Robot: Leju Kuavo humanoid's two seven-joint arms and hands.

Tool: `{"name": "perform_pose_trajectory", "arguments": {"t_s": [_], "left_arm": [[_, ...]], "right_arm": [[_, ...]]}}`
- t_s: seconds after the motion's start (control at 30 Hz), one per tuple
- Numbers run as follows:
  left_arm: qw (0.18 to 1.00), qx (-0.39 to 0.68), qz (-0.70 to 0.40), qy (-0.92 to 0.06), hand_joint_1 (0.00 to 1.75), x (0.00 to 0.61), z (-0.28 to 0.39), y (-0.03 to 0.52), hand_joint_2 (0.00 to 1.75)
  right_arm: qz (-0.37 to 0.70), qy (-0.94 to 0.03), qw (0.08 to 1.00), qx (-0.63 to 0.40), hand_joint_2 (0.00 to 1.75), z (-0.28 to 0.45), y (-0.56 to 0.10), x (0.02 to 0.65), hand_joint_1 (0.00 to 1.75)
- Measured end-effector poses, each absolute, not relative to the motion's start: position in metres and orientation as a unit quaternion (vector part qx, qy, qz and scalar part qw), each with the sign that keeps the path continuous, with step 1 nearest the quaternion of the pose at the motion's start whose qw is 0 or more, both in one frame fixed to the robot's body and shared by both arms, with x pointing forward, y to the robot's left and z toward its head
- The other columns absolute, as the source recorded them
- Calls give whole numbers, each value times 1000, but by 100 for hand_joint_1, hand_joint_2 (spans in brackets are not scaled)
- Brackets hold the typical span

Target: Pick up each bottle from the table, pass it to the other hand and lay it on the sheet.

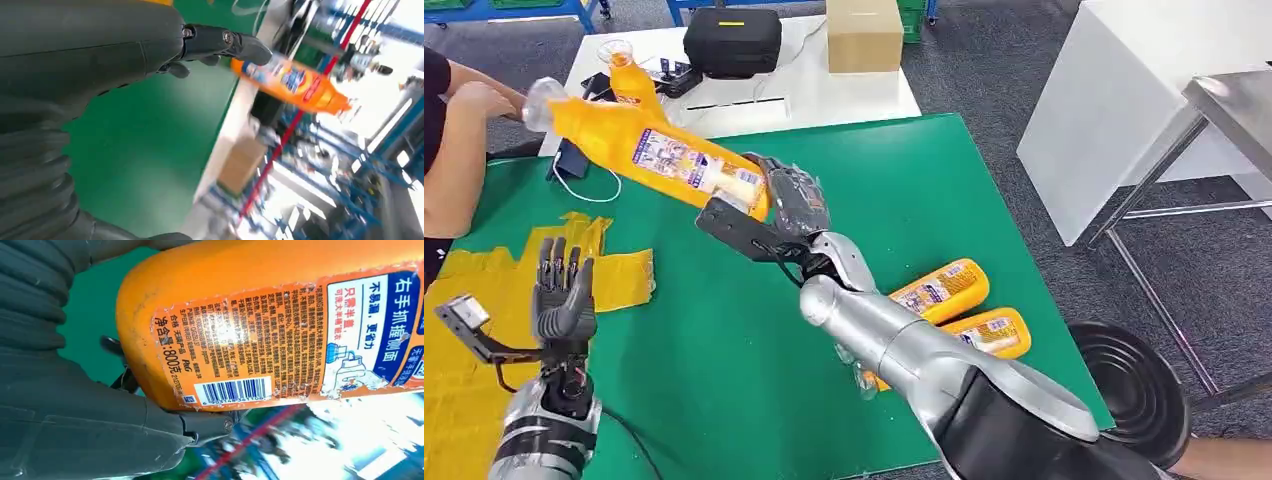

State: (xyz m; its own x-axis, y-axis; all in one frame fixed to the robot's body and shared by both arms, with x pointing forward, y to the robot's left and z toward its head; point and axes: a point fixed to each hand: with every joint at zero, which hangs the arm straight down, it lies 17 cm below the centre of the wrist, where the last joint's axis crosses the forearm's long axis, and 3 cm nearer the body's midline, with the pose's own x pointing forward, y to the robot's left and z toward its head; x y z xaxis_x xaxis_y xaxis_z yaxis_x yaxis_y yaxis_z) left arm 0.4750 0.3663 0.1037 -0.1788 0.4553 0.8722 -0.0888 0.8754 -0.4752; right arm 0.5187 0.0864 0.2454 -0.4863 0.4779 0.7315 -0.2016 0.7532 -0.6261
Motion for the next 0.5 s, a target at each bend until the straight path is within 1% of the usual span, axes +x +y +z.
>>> {"name": "perform_pose_trajectory", "arguments": {"t_s": [0.07,0.23,0.37,0.5], "left_arm": [[616,-196,233,-727,0,450,102,359,175],[572,-308,231,-724,0,396,117,338,175],[574,-324,214,-721,0,379,121,323,175],[572,-328,204,-724,0,374,127,317,175]], "right_arm": [[339,-804,484,-64,175,251,100,503,175],[355,-796,491,5,175,240,129,470,175],[351,-794,496,25,175,236,136,458,175],[350,-794,495,33,175,238,139,454,175]]}}
